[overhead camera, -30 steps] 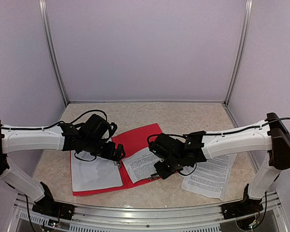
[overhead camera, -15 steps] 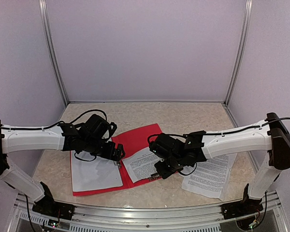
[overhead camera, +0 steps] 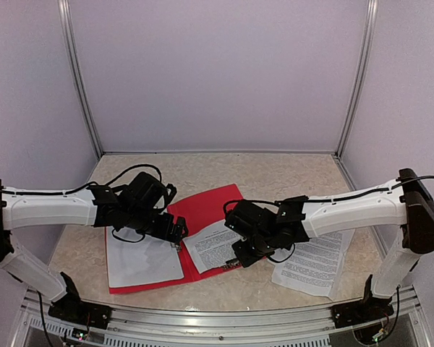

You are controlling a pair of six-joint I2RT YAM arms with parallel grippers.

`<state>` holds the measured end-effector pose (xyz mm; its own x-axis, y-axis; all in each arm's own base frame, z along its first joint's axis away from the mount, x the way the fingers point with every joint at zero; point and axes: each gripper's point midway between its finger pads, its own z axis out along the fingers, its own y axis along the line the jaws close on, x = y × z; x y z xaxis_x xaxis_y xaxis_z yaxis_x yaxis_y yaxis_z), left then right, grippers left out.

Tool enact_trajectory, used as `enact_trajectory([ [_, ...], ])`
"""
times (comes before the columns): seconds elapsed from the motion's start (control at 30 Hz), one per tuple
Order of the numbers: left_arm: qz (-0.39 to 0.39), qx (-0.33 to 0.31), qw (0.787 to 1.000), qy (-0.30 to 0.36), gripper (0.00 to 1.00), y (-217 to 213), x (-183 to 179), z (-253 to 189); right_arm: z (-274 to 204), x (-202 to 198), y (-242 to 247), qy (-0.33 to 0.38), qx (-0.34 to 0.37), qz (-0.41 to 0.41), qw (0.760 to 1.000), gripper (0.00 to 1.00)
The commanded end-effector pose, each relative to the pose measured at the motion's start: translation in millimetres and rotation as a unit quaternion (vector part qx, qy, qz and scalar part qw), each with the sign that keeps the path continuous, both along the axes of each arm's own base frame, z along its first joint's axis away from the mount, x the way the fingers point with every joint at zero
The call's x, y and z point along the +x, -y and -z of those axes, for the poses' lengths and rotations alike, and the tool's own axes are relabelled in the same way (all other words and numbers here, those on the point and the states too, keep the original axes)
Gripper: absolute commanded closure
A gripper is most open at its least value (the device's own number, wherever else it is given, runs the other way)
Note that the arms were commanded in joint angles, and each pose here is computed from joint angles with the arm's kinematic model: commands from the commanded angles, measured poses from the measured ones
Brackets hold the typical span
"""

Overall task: Put the files into the folder
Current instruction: Close the spring clip at the center of the board, then clamp the file at the center of the board.

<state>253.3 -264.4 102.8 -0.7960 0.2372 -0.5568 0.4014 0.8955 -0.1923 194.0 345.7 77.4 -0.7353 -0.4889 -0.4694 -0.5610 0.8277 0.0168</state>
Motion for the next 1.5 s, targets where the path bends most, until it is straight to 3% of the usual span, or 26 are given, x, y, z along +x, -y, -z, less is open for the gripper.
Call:
enact_trajectory([
  [0.0, 0.012, 0.007, 1.0, 0.01, 0.01, 4, -1, -5, 15, -3, 13, -0.011, -0.022, 0.009, 1.0, 1.0],
  [0.27, 0.074, -0.011, 0.997, 0.025, 0.01, 23, -20, -4, 18, -4, 17, -0.012, -0.023, 0.014, 1.0, 1.0],
  [0.47, 0.157, -0.06, 0.984, 0.054, 0.11, 49, -48, -1, 23, -4, 18, -0.015, -0.02, 0.015, 1.0, 1.0],
  [0.67, 0.245, -0.106, 0.959, 0.1, 0.19, 77, -72, 0, 28, -4, 19, -0.02, -0.014, 0.018, 1.0, 1.0],
  [1.0, 0.37, -0.069, 0.917, 0.135, 0.26, 130, -100, 29, 37, -3, 21, -0.03, -0.009, 0.019, 0.999, 1.0],
  [1.23, 0.419, -0.043, 0.881, 0.214, 0.36, 158, -105, 44, 42, -3, 21, -0.041, 0.011, 0.02, 0.999, 1.0],
  [1.47, 0.417, -0.03, 0.878, 0.232, 0.5, 161, -100, 62, 44, -3, 24, -0.045, 0.02, 0.023, 0.999, 1.0],
])
